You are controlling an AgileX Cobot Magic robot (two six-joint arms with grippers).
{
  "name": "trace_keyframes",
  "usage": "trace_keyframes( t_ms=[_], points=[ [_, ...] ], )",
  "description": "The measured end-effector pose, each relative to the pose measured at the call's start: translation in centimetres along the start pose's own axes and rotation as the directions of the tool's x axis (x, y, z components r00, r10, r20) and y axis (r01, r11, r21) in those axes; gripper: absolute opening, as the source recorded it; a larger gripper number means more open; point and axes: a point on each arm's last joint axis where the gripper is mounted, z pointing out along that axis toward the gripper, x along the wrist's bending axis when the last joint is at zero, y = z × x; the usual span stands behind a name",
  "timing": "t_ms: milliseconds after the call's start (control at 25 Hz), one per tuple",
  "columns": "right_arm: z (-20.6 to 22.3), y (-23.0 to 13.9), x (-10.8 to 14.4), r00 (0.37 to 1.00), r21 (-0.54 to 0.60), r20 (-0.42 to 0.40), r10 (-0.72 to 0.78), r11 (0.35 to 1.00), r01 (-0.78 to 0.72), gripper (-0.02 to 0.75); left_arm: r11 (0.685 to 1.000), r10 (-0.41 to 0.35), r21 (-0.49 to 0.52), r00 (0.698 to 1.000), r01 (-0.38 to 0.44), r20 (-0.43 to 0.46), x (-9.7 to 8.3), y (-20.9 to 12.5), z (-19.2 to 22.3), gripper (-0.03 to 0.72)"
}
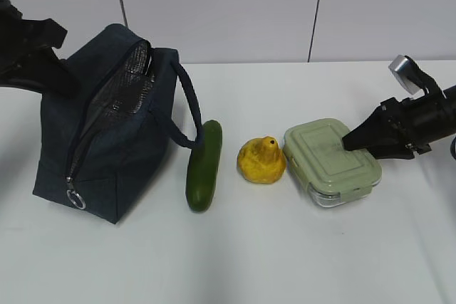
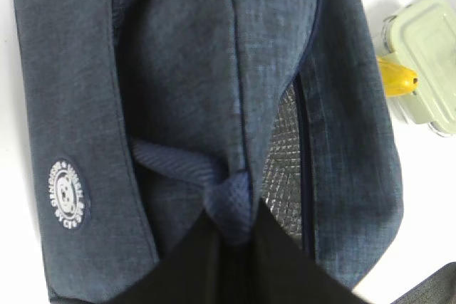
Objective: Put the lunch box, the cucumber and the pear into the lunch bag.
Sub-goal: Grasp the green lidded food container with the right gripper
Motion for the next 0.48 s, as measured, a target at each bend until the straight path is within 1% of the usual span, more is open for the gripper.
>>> trace_keyframes(
  t_ms=[480],
  points=[
    [0.0, -0.19, -0.08, 1.0, 0.021, 0.009, -0.016, 1.0, 0.016, 0.399, 1.0, 0.0, 0.0, 1.0, 0.0, 0.0, 0.0, 0.0, 0.0, 0.003]
  ],
)
